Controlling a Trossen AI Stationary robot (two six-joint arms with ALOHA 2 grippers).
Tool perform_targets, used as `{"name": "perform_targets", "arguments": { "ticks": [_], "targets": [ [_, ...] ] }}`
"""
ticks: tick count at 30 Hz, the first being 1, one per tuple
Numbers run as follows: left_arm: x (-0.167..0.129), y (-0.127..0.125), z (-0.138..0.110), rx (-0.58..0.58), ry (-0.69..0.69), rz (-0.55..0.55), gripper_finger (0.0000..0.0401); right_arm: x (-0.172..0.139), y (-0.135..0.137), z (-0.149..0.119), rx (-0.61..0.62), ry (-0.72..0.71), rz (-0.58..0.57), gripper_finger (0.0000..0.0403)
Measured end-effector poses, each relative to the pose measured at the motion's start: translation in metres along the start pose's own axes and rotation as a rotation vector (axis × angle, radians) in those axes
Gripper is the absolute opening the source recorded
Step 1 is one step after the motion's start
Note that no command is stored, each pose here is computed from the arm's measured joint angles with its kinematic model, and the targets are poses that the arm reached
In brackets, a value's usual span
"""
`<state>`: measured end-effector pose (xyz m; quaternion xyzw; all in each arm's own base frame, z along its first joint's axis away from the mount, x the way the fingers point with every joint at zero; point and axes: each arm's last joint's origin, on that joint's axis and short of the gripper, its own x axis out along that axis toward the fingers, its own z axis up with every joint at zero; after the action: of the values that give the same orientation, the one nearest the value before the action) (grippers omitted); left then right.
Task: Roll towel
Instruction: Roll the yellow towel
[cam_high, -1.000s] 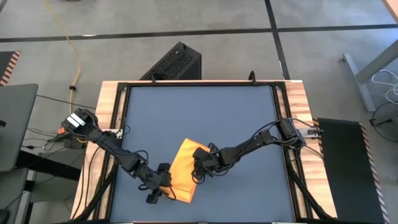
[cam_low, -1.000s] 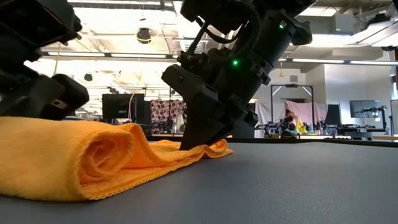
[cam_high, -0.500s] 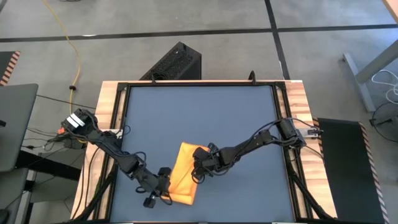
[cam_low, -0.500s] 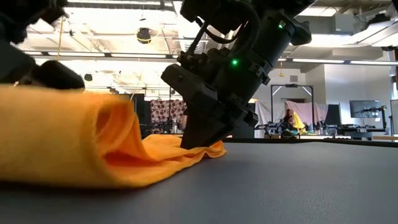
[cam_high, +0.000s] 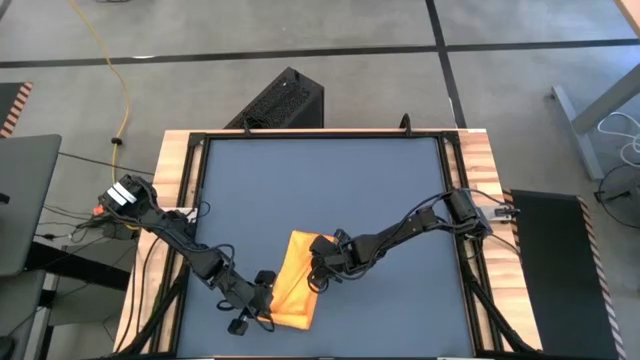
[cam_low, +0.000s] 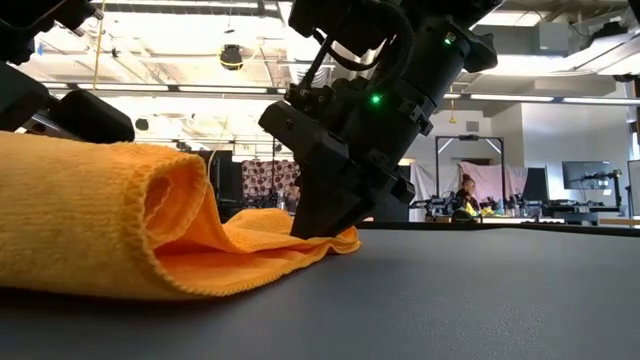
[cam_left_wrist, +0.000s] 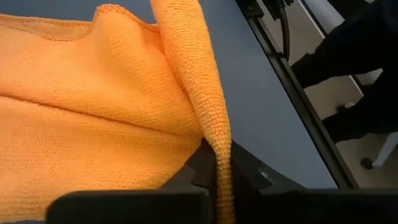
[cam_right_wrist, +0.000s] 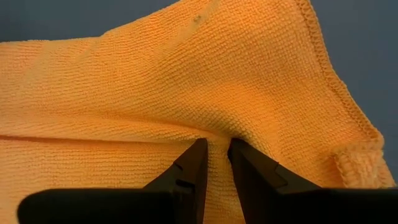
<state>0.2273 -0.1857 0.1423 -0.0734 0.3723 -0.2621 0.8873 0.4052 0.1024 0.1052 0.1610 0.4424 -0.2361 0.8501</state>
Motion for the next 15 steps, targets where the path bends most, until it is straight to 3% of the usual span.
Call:
{"name": "perform_targets", "arguments": {
  "ticks": [10, 15],
  "targets": [
    [0.0, -0.0019, 0.0014, 0.018, -0.013, -0.024, 0.0143, 0.0001, 0.0, 0.0, 0.001, -0.001, 0.001, 0.0102],
    [0.0, -0.0021, 0.0019, 0.013, -0.025, -0.01, 0.0178, 0.0001, 0.0, 0.0, 0.001, -0.002, 0.001, 0.0102]
  ]
}}
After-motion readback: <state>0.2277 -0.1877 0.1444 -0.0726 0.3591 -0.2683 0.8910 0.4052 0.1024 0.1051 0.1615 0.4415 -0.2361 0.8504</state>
